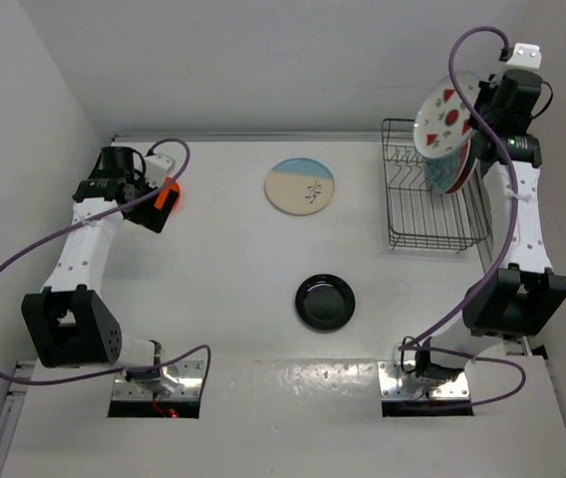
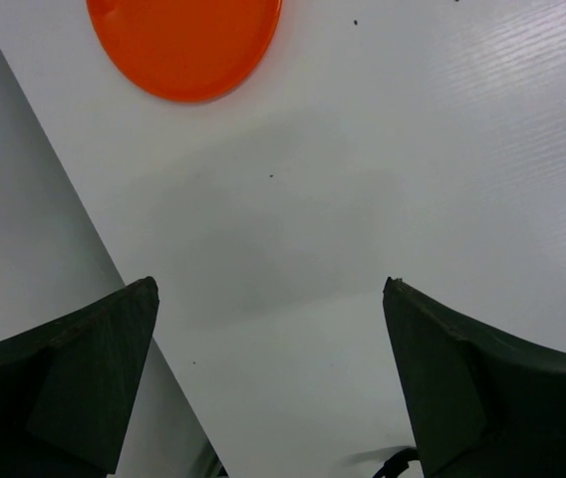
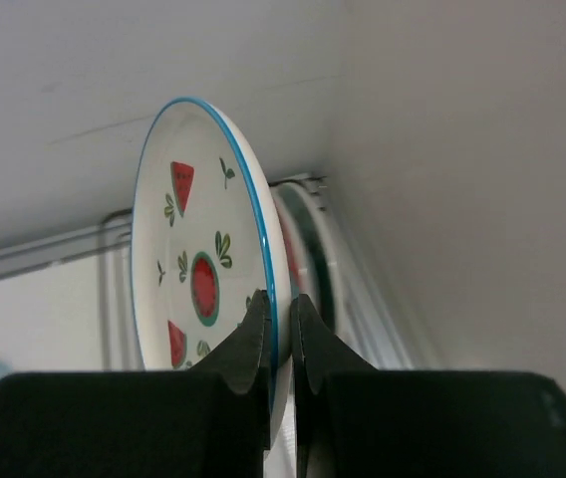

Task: Load the plates into the dish rack

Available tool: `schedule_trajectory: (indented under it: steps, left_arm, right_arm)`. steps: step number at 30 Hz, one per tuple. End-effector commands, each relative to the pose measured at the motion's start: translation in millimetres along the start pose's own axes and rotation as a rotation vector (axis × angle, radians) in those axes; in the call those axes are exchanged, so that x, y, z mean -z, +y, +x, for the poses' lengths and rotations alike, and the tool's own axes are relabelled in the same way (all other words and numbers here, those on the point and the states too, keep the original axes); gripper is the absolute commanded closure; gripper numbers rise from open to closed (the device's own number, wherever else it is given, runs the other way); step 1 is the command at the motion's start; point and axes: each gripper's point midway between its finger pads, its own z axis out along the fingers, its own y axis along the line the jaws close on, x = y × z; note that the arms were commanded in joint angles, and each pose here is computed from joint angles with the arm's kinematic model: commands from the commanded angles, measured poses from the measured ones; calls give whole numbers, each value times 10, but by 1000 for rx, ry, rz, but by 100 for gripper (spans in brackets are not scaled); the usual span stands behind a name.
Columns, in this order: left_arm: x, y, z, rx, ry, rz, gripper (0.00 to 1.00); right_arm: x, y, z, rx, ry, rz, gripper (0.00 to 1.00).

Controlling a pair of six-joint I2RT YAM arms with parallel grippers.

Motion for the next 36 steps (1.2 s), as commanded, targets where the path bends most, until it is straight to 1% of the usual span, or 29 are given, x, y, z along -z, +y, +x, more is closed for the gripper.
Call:
schedule_trajectory:
  steps: [1,2,5,9,11,12,14,15,18,19,21,23,24,27,32,33,36]
  left_arm:
    - [3,92,-162,19,-43,-11,0]
    - [-31,86,-149,20,-34,-5,0]
    - [-48,95,-165,20,-33,-5,0]
    - [-103,118,-200,20,-26,-1,0]
    - [-116,124,-217,29,-26,-1,0]
    - [-129,135,-235,29,-26,-1,0]
    - [-159,129,-222,30,-18,4,0]
    - [-172,139,-239,30,-18,4,0]
    - [-246,122,-206,31,2,15,0]
    - [-231,139,-236,30,-6,10,0]
    - [-300,120,-204,40,13,21,0]
    - [-317,132,-224,40,13,21,0]
    - [-336,140,-238,40,14,22,0]
    - [-346,152,-265,49,12,20,0]
    - [-391,155,-267,50,20,24,0]
    - [-391,155,-267,50,20,24,0]
    - [-422,147,-252,50,28,29,0]
  right_arm:
    - [14,-269,-689,58,-211,109,100]
    - [-11,-325,-695,89,-216,130,100]
    - [-195,-397,-531,172,-184,173,100]
    - [-352,-464,-376,225,-162,220,100]
    - [-442,-470,-277,306,-147,257,100]
    - [-473,-393,-290,324,-162,256,100]
    - [-490,-431,-363,371,-186,303,100]
    - [-487,-376,-396,397,-195,302,100]
    - [-487,-342,-569,411,-255,341,100]
    - [-463,-316,-590,464,-252,359,100]
    - [-448,-264,-661,514,-280,371,100]
    - [-447,-182,-641,554,-293,384,100]
    - [-461,-125,-566,598,-278,384,100]
    - [-467,-145,-448,641,-257,435,100]
    - [-484,-80,-43,680,-189,442,100]
    - [-478,-90,-46,676,-198,453,100]
    - [-517,-134,87,675,-172,486,100]
